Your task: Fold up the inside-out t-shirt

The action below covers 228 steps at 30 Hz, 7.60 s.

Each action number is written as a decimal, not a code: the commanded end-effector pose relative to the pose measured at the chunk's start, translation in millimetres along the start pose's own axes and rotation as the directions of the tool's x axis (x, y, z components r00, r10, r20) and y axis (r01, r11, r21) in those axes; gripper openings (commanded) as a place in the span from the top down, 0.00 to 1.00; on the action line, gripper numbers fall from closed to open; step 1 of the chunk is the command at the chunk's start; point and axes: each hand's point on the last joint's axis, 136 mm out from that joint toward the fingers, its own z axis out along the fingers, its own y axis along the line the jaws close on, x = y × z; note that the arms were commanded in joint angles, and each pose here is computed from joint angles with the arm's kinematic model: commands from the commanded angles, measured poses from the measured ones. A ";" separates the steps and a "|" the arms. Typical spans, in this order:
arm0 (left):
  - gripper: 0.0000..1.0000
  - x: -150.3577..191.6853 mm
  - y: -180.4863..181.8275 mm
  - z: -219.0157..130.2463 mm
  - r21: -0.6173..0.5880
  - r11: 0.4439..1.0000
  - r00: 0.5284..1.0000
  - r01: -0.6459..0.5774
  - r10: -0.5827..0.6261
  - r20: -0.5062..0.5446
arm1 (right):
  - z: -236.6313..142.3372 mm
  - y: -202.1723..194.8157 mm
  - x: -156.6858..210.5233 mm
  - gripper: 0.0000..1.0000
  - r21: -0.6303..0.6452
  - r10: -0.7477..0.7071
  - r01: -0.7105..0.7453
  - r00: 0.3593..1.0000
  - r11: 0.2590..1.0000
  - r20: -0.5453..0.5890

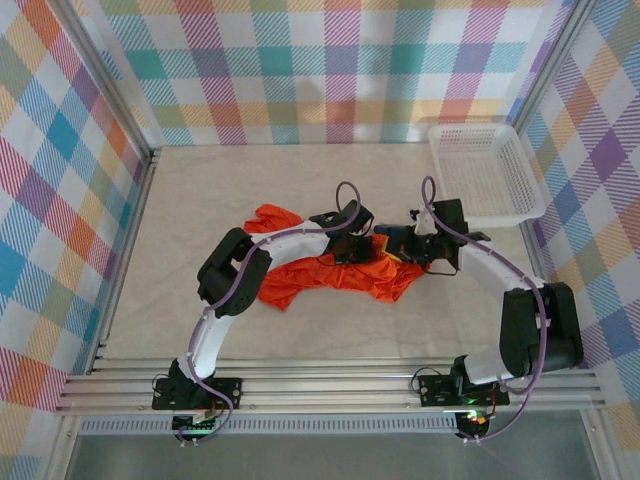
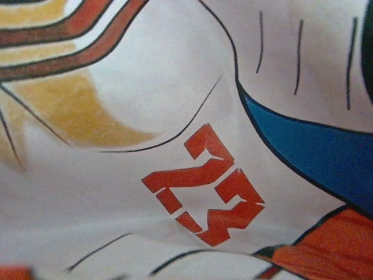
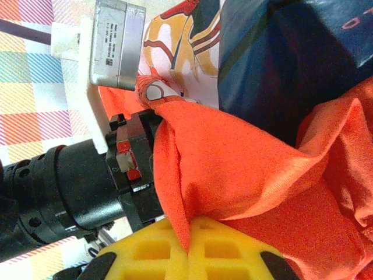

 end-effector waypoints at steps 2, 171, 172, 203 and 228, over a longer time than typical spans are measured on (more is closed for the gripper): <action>1.00 -9.9 -1.5 -18.3 -0.022 1.000 1.000 0.011 -0.010 0.022 | -4.4 1.6 5.4 1.00 0.007 -0.031 0.031 1.000 0.999 -0.001; 1.00 -46.5 -2.8 -114.5 0.331 0.916 0.965 0.228 -0.257 0.045 | -21.7 48.4 18.6 1.00 0.305 -0.352 0.303 0.928 0.903 0.120; 1.00 -45.7 -2.4 -112.8 0.327 0.918 0.967 0.226 -0.253 0.041 | -26.8 57.0 21.7 1.00 0.269 -0.360 0.317 0.924 0.910 0.129; 1.00 -41.2 -4.6 -103.8 0.321 0.912 0.962 0.256 -0.274 0.012 | 68.1 25.6 56.5 0.45 0.243 -0.197 0.165 0.974 0.956 0.113; 1.00 -36.1 -43.8 -157.1 0.554 0.764 0.940 0.331 -0.320 -0.119 | -21.1 -72.4 55.7 1.00 0.338 -0.172 0.135 0.982 0.932 0.082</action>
